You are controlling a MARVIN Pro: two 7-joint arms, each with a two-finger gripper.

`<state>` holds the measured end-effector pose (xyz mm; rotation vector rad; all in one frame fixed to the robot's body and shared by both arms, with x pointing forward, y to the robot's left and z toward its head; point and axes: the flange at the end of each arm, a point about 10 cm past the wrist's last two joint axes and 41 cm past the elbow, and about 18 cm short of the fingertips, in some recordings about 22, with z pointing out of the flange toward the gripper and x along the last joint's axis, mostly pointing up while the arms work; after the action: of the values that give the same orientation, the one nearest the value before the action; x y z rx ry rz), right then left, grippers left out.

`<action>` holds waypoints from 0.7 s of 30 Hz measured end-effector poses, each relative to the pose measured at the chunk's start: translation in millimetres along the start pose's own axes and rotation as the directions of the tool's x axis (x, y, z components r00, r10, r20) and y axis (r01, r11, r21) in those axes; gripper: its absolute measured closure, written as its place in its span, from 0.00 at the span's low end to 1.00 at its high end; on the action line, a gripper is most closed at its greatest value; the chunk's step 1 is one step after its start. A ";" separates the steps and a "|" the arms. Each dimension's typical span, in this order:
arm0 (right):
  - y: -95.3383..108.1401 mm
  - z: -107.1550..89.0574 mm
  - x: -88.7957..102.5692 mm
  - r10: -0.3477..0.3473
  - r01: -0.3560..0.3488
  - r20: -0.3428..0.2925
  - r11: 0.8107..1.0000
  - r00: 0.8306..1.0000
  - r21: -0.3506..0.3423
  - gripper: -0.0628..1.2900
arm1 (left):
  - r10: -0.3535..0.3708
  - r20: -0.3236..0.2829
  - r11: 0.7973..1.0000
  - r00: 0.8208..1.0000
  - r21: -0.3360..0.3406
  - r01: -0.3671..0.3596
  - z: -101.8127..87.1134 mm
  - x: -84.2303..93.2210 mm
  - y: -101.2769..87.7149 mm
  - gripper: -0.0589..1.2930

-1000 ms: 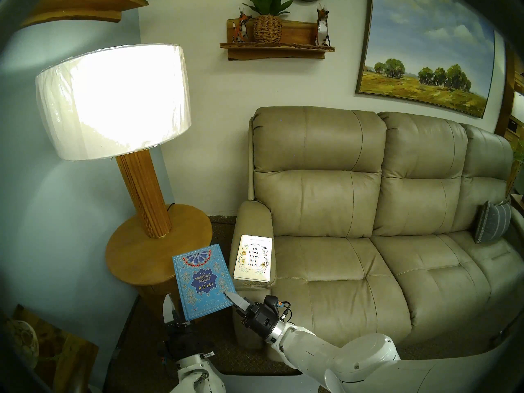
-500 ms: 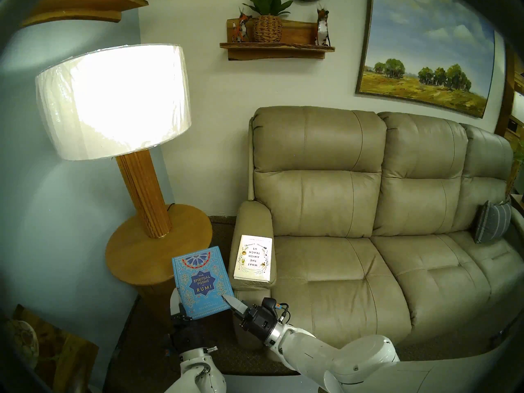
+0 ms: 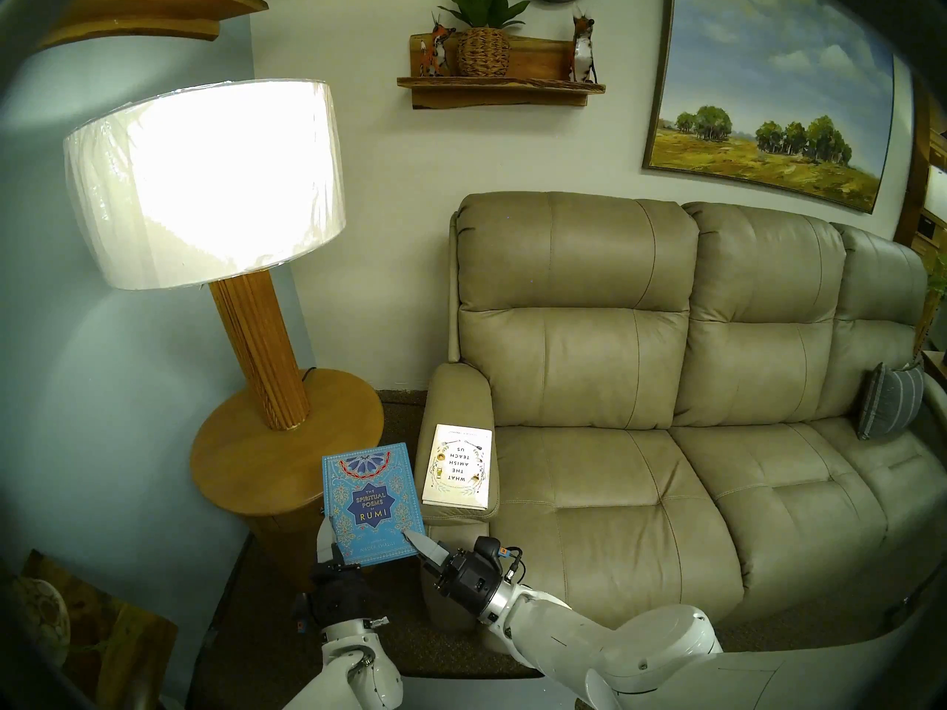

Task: Move books from sofa to side table

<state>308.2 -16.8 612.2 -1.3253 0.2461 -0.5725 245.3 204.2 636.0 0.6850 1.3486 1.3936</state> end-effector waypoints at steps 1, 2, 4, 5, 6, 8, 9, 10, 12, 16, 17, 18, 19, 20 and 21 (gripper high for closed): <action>-0.2 0.3 -0.1 0.000 0.000 0.004 1.000 1.000 0.001 0.86 | -0.002 -0.009 1.000 1.000 -0.006 0.002 1.1 1.4 1.1 0.68; -0.3 0.3 -0.3 0.001 -0.001 0.006 1.000 1.000 0.003 0.86 | -0.003 -0.015 1.000 1.000 -0.009 0.003 2.1 2.7 1.6 0.68; -0.7 0.2 -0.7 0.002 -0.002 0.010 1.000 1.000 0.006 0.86 | -0.004 -0.033 1.000 0.999 -0.017 0.003 4.9 6.6 3.0 0.68; -0.8 -0.1 -0.7 0.003 -0.003 0.011 1.000 1.000 0.008 0.86 | -0.004 -0.046 1.000 0.999 -0.024 0.003 7.0 9.7 4.1 0.68; -0.9 -1.2 0.0 0.004 -0.004 0.010 1.000 1.000 0.010 0.84 | -0.003 -0.071 0.999 0.997 -0.039 0.000 11.5 15.6 6.6 0.68; -0.8 -3.8 2.2 0.005 -0.005 0.002 1.000 1.000 0.010 0.64 | -0.009 -0.103 0.998 0.995 -0.056 0.003 16.9 20.9 9.4 0.68; -0.6 -5.1 3.4 0.006 -0.006 -0.003 1.000 1.000 0.009 0.48 | -0.012 -0.114 0.998 0.993 -0.062 0.005 18.9 22.7 10.3 0.68; -0.4 -7.2 5.3 0.005 -0.005 -0.010 1.000 1.000 0.007 0.15 | -0.016 -0.128 0.998 0.992 -0.067 0.007 21.5 24.7 11.3 0.68; 0.3 -12.8 10.2 0.003 -0.003 -0.029 1.000 1.000 0.002 0.05 | -0.024 -0.165 0.997 0.986 -0.076 0.012 27.9 29.6 13.0 0.68; 2.2 -28.8 23.4 -0.006 0.005 -0.070 1.000 0.998 -0.016 0.05 | -0.030 -0.248 0.997 0.968 -0.069 0.014 46.0 41.5 14.2 0.68; 2.6 -32.4 26.3 -0.010 0.008 -0.077 1.000 0.997 -0.021 0.05 | -0.029 -0.262 0.998 0.965 -0.063 0.013 49.8 43.7 13.7 0.68; 2.9 -35.7 28.8 -0.013 0.011 -0.084 1.000 0.996 -0.025 0.05 | -0.028 -0.275 0.998 0.961 -0.057 0.013 53.3 45.6 13.3 0.68; 3.4 -41.2 32.8 -0.018 0.015 -0.095 0.999 0.995 -0.032 0.05 | -0.027 -0.293 0.999 0.956 -0.047 0.013 58.8 48.3 12.7 0.68; 3.5 -43.4 34.4 -0.020 0.016 -0.100 0.999 0.995 -0.035 0.05 | -0.025 -0.300 0.999 0.954 -0.042 0.013 61.0 49.2 12.3 0.68; 3.9 -47.6 37.4 -0.024 0.020 -0.108 0.999 0.994 -0.040 0.05 | -0.023 -0.311 0.999 0.950 -0.032 0.014 65.1 50.7 11.7 0.68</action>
<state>317.6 -76.0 602.5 -1.3376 0.3331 -0.6620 286.0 276.0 647.9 0.4424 1.5711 1.5494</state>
